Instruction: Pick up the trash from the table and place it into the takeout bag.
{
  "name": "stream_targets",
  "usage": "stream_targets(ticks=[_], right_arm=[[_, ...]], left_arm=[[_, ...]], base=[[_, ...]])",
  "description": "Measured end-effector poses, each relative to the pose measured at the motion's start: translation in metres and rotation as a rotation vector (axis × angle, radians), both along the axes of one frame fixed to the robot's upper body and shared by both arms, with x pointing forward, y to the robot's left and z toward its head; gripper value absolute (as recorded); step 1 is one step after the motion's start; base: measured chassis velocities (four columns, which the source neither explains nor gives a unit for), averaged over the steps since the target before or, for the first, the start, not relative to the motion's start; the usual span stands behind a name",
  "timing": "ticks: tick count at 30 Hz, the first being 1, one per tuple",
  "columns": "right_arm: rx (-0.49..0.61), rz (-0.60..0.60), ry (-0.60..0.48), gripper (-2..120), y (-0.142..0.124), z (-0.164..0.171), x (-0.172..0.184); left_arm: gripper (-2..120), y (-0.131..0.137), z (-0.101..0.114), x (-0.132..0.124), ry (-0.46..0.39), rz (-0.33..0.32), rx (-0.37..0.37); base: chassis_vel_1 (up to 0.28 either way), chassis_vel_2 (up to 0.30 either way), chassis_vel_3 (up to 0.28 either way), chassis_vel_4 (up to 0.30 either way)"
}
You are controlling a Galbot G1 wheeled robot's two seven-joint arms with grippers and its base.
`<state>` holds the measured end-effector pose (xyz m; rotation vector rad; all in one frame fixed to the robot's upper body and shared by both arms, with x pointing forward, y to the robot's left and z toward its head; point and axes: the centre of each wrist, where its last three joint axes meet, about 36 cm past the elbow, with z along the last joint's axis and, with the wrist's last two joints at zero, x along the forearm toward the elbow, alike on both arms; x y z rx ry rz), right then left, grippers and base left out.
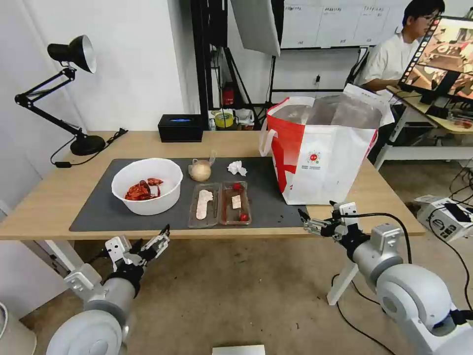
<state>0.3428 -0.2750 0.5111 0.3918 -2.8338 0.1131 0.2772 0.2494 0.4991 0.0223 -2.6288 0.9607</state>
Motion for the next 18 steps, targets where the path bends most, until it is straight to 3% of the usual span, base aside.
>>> stream_targets(ticks=[6,13,18], right_arm=[[-0.002,0.002,-0.002,100,0.0002,0.0001,-0.0002],[-0.002,0.005,-0.006,100,0.0007,0.0013,-0.0010],[-0.001,0.007,-0.005,100,0.0014,0.0011,-0.0014]], left_arm=[[100,-0.0054,0.0035,0.0012,0.002,-0.011,-0.178],[100,-0.0067,0.0046,0.0015,0.003,-0.013,-0.234],[100,-0.0080,0.0079,0.0023,-0.009,-0.016,-0.333]], base=[[0.000,0.000,0.000,0.000],[0.000,0.000,0.000,0.000],[0.000,0.000,0.000,0.000]])
